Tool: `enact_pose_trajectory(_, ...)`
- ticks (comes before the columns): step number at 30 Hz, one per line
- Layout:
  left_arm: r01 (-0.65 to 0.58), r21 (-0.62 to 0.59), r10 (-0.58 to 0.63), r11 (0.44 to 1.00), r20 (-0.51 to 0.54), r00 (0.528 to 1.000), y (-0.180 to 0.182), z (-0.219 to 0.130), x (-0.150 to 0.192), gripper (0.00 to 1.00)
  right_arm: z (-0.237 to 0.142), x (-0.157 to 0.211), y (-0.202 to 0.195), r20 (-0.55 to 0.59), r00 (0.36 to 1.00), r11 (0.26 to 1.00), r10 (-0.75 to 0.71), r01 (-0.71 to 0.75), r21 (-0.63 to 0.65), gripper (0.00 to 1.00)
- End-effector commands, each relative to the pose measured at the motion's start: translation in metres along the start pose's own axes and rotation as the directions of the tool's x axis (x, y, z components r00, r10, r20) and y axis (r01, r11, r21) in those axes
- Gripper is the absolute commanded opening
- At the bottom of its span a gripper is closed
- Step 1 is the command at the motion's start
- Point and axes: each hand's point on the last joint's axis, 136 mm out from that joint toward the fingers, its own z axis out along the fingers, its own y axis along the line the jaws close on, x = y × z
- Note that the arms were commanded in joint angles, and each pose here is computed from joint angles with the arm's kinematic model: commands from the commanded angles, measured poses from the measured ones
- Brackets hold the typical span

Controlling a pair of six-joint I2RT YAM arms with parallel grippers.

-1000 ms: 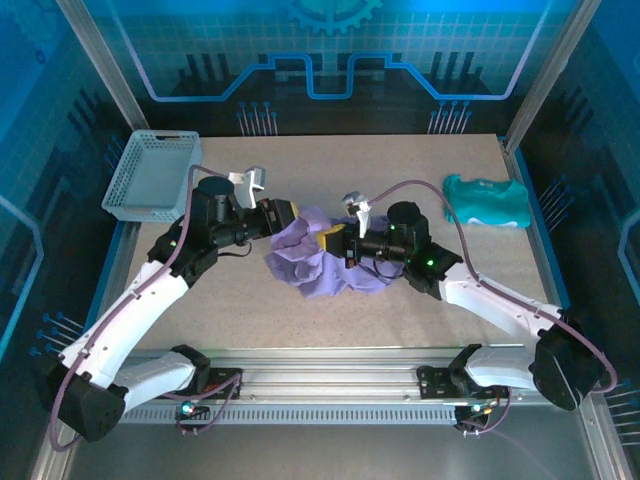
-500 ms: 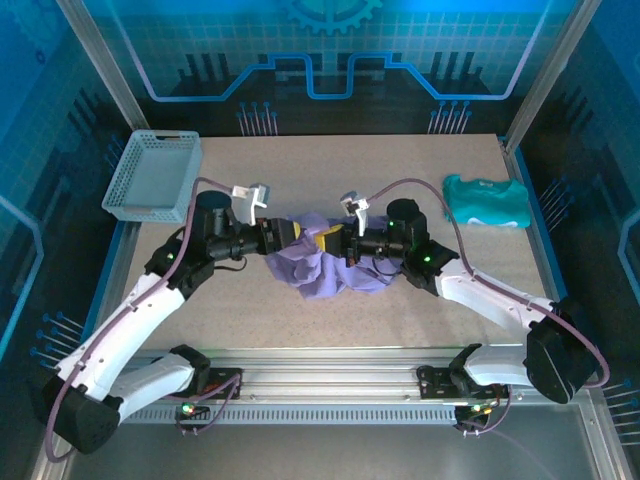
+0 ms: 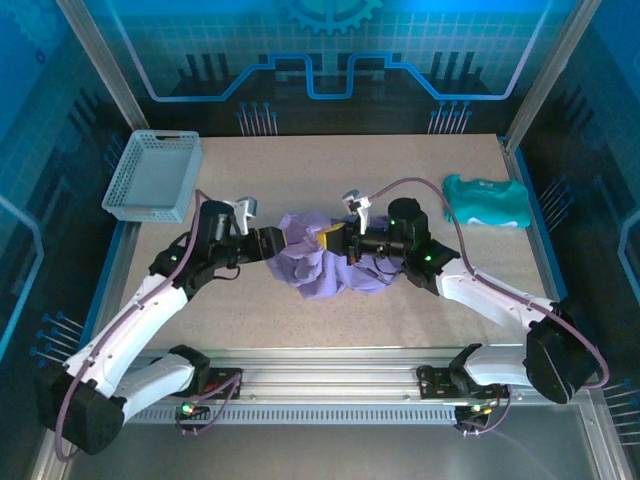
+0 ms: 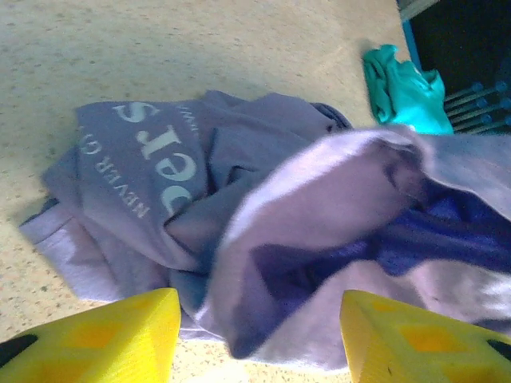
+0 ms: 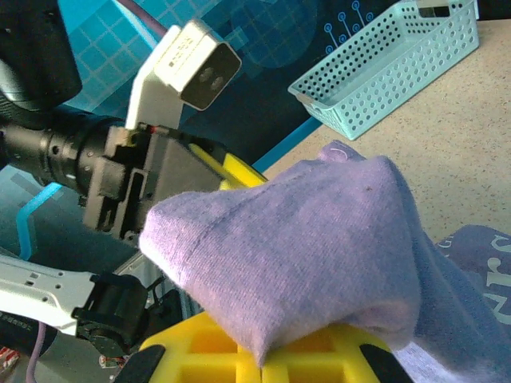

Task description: Fold the inside-out t-shirt

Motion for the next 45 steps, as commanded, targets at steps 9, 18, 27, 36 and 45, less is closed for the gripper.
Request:
enact_pose_trajectory(9, -0.025, 0.115, 0.028, 0.993, -0.020, 0.999, -0.016, 0.027, -0.021, 0.63, -0.011, -0.004, 0.012, 0.003, 0.999, 0.998, -0.050, 0.051, -0.031, 0.00)
enact_pose_trajectory(18, -0.038, 0.275, 0.044, 0.961, -0.016, 0.999, -0.049, 0.038, -0.036, 0.56, -0.013, 0.003, 0.014, -0.038, 0.998, 0.998, -0.050, 0.048, -0.047, 0.00)
enact_pose_trajectory(27, -0.028, 0.352, 0.038, 0.936, -0.021, 0.999, -0.071, 0.046, -0.048, 0.15, -0.019, 0.015, 0.037, -0.108, 0.991, 0.982, -0.079, 0.058, -0.182, 0.02)
enact_pose_trajectory(36, -0.072, 0.513, 0.030, 0.855, 0.089, 0.996, -0.117, 0.005, -0.062, 0.00, -0.026, 0.033, 0.015, -0.196, 0.981, 0.999, 0.001, -0.008, -0.032, 0.17)
enact_pose_trajectory(45, -0.297, 0.455, 0.242, 0.840, 0.176, 0.954, -0.141, -0.014, -0.037, 0.00, -0.051, 0.016, 0.013, -0.194, 0.973, 0.968, -0.126, 0.163, 0.189, 0.49)
